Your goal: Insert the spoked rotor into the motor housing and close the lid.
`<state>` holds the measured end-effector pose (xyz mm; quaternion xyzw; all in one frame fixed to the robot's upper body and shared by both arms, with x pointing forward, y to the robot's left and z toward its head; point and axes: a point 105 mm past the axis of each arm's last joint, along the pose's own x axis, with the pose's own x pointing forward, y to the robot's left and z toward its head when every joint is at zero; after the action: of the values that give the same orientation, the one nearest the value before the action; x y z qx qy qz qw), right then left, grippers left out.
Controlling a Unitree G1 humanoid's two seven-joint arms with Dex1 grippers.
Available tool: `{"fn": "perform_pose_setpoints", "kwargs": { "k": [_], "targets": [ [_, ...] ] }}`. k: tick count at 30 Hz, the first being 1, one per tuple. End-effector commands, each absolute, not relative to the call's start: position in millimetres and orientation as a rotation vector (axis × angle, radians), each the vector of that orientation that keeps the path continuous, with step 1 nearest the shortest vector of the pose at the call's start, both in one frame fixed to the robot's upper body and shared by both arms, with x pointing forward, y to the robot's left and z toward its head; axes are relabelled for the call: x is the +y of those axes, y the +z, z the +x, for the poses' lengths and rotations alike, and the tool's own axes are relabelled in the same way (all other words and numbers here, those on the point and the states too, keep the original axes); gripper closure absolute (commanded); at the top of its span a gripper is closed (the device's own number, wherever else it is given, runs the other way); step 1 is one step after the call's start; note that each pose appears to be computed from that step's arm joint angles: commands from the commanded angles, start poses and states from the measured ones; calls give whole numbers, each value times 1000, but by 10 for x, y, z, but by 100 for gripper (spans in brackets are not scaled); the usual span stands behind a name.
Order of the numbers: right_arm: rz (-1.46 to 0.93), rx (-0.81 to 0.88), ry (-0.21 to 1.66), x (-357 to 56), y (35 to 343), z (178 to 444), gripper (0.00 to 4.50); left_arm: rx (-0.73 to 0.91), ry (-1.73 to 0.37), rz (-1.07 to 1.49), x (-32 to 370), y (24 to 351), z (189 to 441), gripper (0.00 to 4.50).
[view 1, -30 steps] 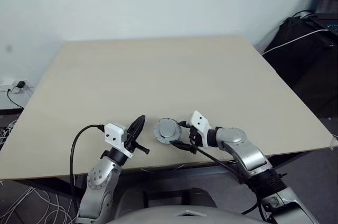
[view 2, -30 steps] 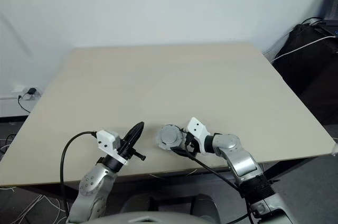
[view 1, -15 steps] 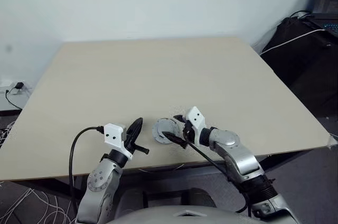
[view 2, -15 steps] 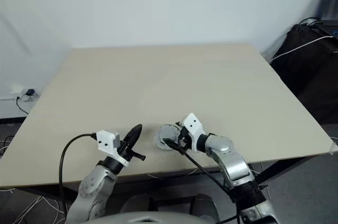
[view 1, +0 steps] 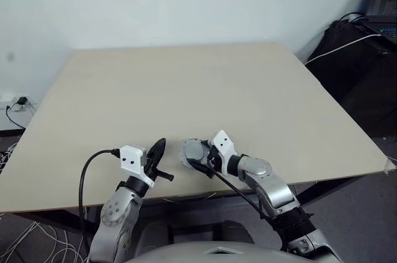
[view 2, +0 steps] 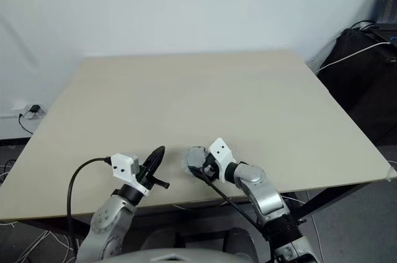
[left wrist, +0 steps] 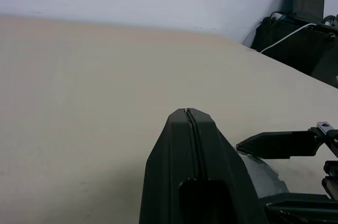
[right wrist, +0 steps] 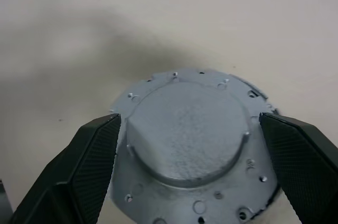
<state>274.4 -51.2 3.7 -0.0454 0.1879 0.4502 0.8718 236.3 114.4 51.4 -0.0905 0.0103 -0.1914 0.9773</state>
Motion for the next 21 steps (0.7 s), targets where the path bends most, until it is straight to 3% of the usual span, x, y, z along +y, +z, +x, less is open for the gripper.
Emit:
{"fn": "perform_pose_setpoints", "kwargs": {
  "k": [1, 4, 9, 21],
  "targets": [
    [-113, 344, 967, -447, 142, 2792, 3, -24, -383, -193, 1139, 606, 2380, 450],
    [-126, 359, 965, -444, 100, 2806, 3, -26, -383, -195, 1137, 613, 2382, 450],
    [-144, 357, 917, -490, 69, 2880, 125, -28, -375, -196, 1147, 624, 2378, 450],
    [-100, 295, 873, -556, 199, 2919, 126, -35, -385, -192, 1136, 652, 2366, 450]
  ]
}}
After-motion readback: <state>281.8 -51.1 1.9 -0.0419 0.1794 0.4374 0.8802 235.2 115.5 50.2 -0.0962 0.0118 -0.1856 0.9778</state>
